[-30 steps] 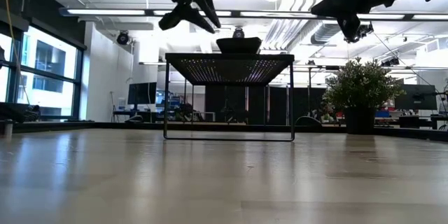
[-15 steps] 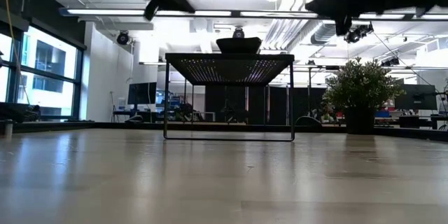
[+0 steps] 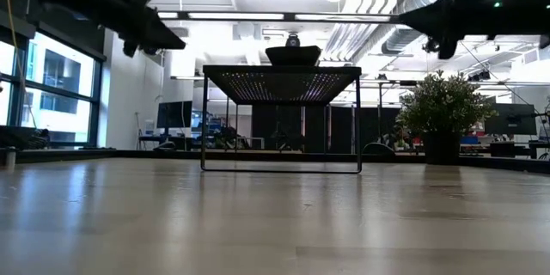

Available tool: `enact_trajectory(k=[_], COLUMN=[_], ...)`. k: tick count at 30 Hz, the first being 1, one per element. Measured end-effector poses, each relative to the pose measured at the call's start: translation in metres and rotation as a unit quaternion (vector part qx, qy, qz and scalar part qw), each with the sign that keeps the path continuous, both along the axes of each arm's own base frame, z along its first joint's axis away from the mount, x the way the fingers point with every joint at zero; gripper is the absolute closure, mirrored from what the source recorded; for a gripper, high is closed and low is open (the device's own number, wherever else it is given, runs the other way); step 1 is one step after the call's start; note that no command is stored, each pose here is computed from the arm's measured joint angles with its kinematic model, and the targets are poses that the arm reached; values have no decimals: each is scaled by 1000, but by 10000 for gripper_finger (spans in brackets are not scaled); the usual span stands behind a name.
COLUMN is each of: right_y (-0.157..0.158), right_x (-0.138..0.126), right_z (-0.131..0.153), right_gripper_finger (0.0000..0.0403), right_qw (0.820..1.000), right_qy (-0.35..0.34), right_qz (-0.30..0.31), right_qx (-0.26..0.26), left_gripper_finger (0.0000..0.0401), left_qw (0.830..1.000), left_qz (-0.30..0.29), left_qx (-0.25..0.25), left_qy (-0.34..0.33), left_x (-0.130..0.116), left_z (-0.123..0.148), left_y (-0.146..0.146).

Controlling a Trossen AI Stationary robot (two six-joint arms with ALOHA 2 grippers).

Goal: Pick & Place Mini shaped plates
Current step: Return to Home Position

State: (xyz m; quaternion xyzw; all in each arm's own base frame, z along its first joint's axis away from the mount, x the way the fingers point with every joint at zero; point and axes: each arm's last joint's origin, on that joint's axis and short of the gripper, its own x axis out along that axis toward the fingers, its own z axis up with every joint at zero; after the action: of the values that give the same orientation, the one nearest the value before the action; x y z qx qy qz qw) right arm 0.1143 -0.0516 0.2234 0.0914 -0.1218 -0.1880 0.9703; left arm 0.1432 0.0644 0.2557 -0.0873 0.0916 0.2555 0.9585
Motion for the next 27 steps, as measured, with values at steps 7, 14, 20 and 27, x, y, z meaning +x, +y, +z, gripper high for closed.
enact_trajectory(k=[7,14,20,27], right_y=[6,12,8,9], right_x=[-16,-33,-26,-27], right_z=[-15,-22,-53,-52], right_gripper_finger=[402,402,403,403], right_qw=[997,997,995,996], right_qy=[77,56,71,76], right_qz=[-26,-53,-59,-50], right_qx=[7,5,41,11], left_gripper_finger=[400,400,401,401], left_qw=[996,991,990,992], left_qz=[-50,-44,-4,27], left_qx=[35,40,35,58], left_qy=[-61,-124,-137,-108], left_x=[-23,-45,-54,-55], left_z=[-29,-64,-82,-86], left_y=[-13,-22,-23,-22])
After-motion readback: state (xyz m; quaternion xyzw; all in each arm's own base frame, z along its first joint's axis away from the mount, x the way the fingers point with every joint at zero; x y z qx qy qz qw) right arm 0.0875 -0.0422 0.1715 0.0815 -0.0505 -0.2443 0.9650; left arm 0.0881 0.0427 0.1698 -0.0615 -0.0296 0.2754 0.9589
